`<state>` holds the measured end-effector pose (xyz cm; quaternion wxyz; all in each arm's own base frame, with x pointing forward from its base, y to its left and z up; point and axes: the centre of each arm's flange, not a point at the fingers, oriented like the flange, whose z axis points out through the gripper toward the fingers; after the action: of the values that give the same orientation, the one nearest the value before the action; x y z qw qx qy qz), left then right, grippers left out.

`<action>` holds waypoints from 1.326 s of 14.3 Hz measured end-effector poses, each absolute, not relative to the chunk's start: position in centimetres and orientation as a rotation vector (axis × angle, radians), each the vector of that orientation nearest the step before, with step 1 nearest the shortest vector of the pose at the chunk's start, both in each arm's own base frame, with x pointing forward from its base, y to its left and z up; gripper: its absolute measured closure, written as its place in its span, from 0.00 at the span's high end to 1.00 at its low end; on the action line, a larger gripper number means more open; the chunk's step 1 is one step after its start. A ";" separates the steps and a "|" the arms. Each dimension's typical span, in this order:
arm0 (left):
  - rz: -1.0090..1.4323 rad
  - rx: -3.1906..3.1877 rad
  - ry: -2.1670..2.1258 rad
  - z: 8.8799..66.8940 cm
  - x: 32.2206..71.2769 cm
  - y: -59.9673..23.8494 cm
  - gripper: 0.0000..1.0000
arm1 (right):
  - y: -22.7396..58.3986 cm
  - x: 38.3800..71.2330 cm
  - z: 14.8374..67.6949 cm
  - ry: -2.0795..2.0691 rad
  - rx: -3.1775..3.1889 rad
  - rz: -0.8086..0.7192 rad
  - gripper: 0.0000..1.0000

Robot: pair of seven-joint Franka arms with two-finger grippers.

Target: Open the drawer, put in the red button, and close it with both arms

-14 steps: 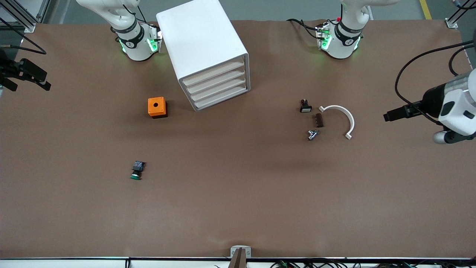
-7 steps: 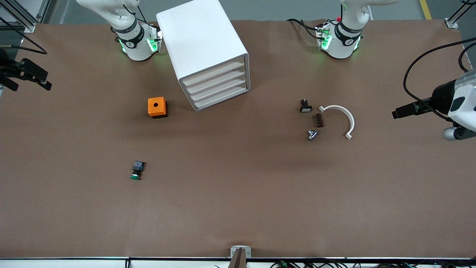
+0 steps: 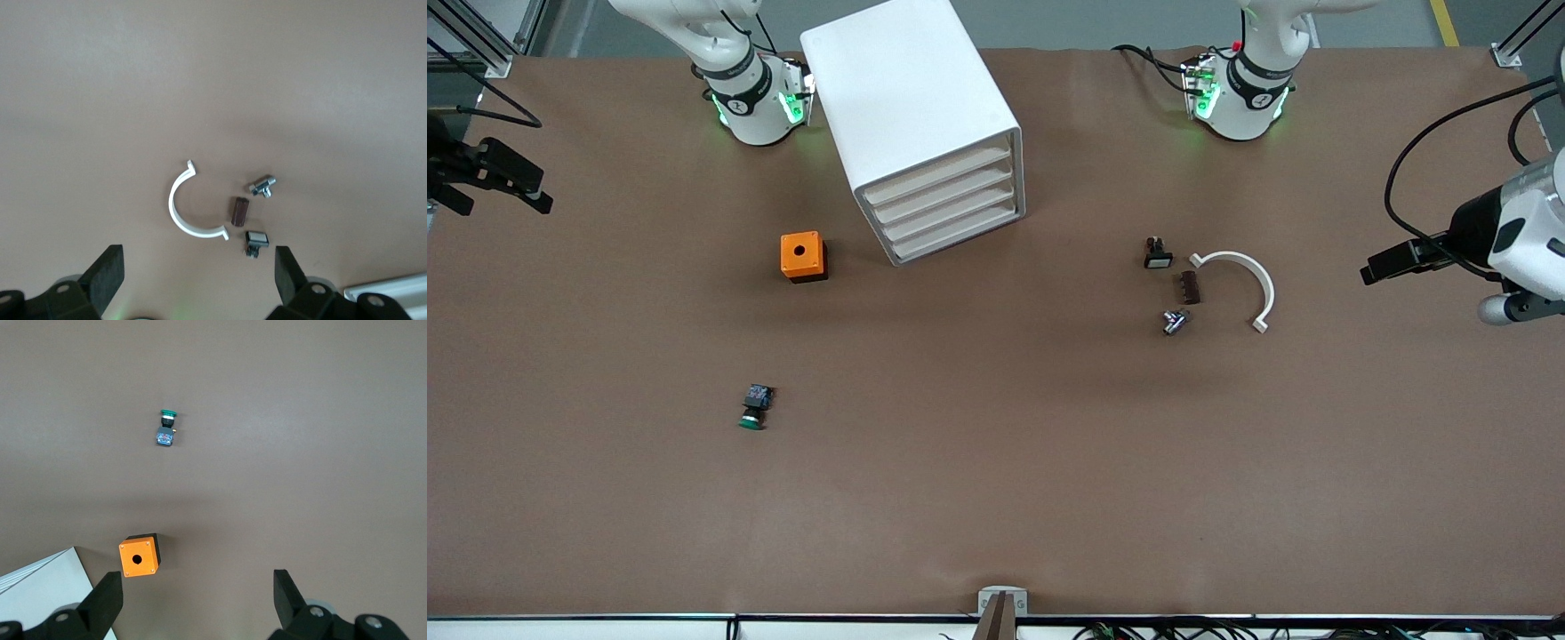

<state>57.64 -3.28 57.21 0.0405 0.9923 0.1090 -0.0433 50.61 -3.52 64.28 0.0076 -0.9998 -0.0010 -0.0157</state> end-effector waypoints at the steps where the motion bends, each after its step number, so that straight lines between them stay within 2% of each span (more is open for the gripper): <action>1: -0.111 3.039 0.335 57.0 56.8 -3.3 1.00 | -3.5 50.6 64.3 -0.003 -3.126 -0.049 1.00; 5: -0.030 3.040 0.317 57.8 55.3 -3.7 1.00 | -3.5 50.6 64.2 -0.003 -3.125 -0.048 1.00; 19: 0.185 3.091 0.217 63.5 56.0 -4.5 1.00 | -3.4 50.2 64.4 -0.004 -3.123 -0.015 1.00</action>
<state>55.99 -4.47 63.45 0.0187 0.9956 0.0698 0.0596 50.21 -3.45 64.44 0.0094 -0.9999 -0.0014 -0.0047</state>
